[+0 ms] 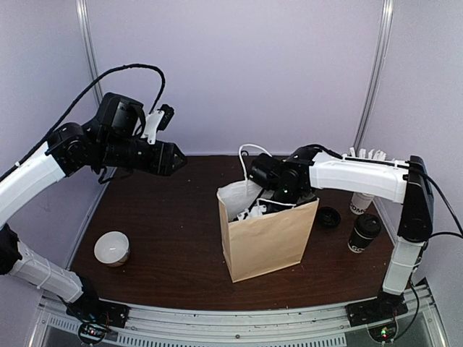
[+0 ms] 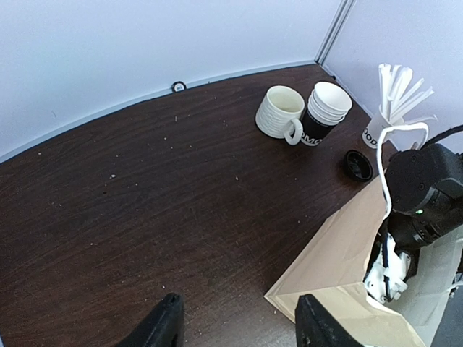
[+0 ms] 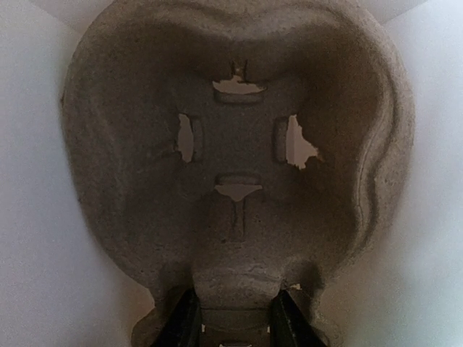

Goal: Pack the takeout coffee

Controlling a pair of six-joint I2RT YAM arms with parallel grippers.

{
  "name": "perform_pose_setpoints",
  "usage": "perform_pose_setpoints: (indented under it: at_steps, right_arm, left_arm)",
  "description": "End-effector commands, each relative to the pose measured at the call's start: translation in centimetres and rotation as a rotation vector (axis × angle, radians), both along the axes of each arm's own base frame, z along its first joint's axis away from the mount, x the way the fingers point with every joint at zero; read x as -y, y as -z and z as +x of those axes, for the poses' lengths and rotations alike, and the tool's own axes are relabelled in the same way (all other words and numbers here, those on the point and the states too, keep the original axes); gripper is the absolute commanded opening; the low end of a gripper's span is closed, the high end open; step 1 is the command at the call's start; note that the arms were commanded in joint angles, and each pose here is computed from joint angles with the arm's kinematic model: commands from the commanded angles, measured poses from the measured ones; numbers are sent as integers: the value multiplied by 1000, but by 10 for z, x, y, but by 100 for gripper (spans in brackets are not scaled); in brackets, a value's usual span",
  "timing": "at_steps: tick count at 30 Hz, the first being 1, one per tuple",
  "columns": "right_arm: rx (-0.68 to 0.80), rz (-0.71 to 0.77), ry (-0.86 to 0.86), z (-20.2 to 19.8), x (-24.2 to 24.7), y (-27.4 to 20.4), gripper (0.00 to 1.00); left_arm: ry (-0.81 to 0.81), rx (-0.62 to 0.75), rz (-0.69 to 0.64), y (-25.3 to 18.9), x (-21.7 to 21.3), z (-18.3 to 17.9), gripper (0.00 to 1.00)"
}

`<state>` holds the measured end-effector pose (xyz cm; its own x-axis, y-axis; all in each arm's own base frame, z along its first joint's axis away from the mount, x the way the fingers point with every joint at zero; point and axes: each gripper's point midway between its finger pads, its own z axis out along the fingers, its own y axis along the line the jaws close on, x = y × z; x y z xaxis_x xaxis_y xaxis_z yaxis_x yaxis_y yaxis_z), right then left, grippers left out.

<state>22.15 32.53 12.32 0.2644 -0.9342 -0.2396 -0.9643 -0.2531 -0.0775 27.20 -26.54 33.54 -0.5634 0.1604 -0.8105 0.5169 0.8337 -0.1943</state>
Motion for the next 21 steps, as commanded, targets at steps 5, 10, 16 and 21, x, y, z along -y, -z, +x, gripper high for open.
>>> perform_pose_setpoints:
  at_steps: [5,10,16,21]
  right_arm:
    - [-27,-70,8,-8,4,33,29]
    - [-19,-75,14,-10,6,32,34]
    - [19,-26,30,-10,3,0,43]
    - [27,49,28,-21,2,-40,60]
  left_arm:
    - [-5,7,-40,2,5,5,54]
    - [-5,9,-40,2,5,6,54]
    - [0,11,-41,0,7,6,54]
    - [24,13,-28,3,10,6,54]
